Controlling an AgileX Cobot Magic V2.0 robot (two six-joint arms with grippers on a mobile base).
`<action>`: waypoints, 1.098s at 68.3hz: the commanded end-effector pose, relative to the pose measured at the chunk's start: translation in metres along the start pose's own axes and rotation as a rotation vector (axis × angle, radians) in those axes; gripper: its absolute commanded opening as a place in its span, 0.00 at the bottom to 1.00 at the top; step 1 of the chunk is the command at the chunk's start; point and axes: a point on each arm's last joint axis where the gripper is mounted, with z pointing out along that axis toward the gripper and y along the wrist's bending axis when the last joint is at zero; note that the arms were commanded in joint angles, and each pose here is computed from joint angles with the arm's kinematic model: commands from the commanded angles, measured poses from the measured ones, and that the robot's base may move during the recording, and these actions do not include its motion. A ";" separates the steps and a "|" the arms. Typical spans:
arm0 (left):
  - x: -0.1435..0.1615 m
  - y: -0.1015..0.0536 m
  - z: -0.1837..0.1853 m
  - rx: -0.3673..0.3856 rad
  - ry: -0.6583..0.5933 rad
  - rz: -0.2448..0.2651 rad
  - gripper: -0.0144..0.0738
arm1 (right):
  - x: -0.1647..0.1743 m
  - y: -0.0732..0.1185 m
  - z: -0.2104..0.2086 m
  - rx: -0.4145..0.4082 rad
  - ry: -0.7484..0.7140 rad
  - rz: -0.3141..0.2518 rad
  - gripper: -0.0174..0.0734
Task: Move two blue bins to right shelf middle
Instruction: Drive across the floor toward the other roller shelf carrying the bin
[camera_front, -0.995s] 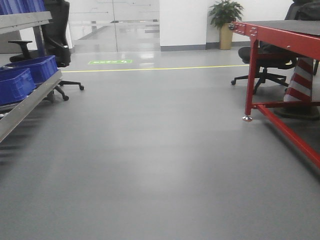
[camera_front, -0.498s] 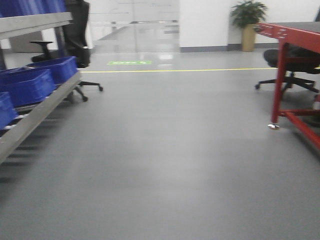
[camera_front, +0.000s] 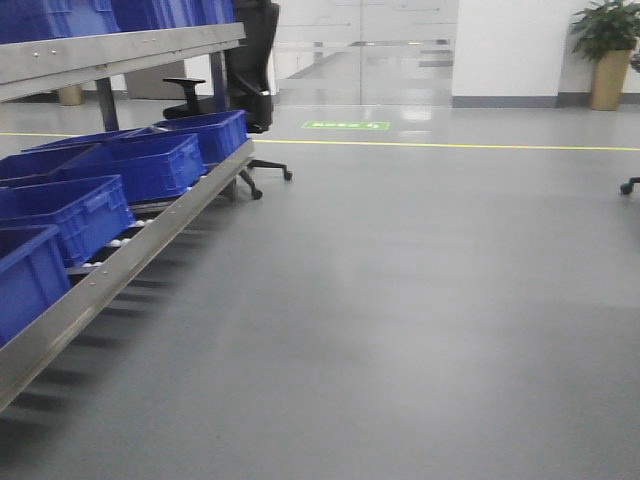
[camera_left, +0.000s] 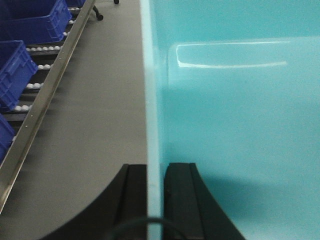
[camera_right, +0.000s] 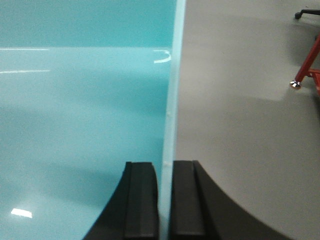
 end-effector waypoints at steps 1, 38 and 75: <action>-0.010 -0.012 -0.006 0.092 -0.092 -0.002 0.04 | -0.008 0.013 -0.007 -0.137 -0.083 0.029 0.01; -0.031 0.004 -0.054 0.125 -0.210 -0.042 0.04 | -0.008 0.013 -0.007 -0.139 -0.087 0.029 0.01; -0.046 0.025 -0.108 0.152 -0.326 -0.088 0.04 | -0.008 0.013 -0.007 -0.139 -0.087 0.029 0.01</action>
